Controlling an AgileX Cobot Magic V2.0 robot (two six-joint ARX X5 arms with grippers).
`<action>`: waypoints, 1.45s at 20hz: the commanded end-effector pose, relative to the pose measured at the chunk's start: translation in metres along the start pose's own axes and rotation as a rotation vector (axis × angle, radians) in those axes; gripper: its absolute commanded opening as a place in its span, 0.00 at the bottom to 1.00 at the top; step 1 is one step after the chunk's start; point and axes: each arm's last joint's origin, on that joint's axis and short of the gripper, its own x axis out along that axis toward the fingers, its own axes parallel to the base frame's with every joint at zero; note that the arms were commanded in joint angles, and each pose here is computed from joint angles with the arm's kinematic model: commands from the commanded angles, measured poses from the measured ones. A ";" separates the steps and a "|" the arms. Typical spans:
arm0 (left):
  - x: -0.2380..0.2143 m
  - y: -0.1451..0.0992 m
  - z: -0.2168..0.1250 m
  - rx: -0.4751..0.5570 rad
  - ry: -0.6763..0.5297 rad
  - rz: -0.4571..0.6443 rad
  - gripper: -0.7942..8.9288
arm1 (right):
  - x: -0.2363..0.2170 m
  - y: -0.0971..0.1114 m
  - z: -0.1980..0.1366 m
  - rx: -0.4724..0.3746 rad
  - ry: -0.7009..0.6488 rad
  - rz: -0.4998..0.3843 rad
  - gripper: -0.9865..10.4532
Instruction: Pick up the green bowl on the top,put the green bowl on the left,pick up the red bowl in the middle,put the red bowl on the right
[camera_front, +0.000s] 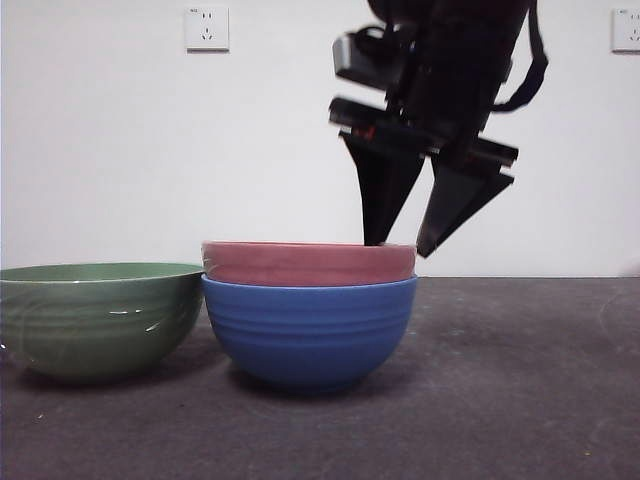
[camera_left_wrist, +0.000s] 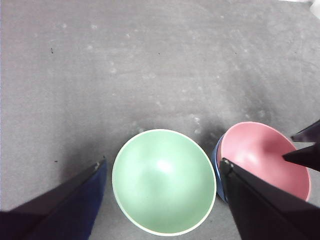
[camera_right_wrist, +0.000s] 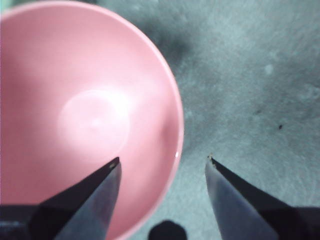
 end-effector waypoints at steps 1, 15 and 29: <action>0.000 0.000 -0.001 -0.004 0.003 0.000 0.47 | 0.004 0.001 0.002 -0.012 -0.011 -0.002 0.25; 0.000 0.000 -0.001 -0.002 0.001 0.000 0.47 | 0.004 0.000 0.004 -0.019 -0.026 -0.003 0.08; 0.000 0.000 -0.001 0.001 0.001 0.000 0.47 | -0.065 -0.002 0.004 -0.009 -0.231 -0.007 0.08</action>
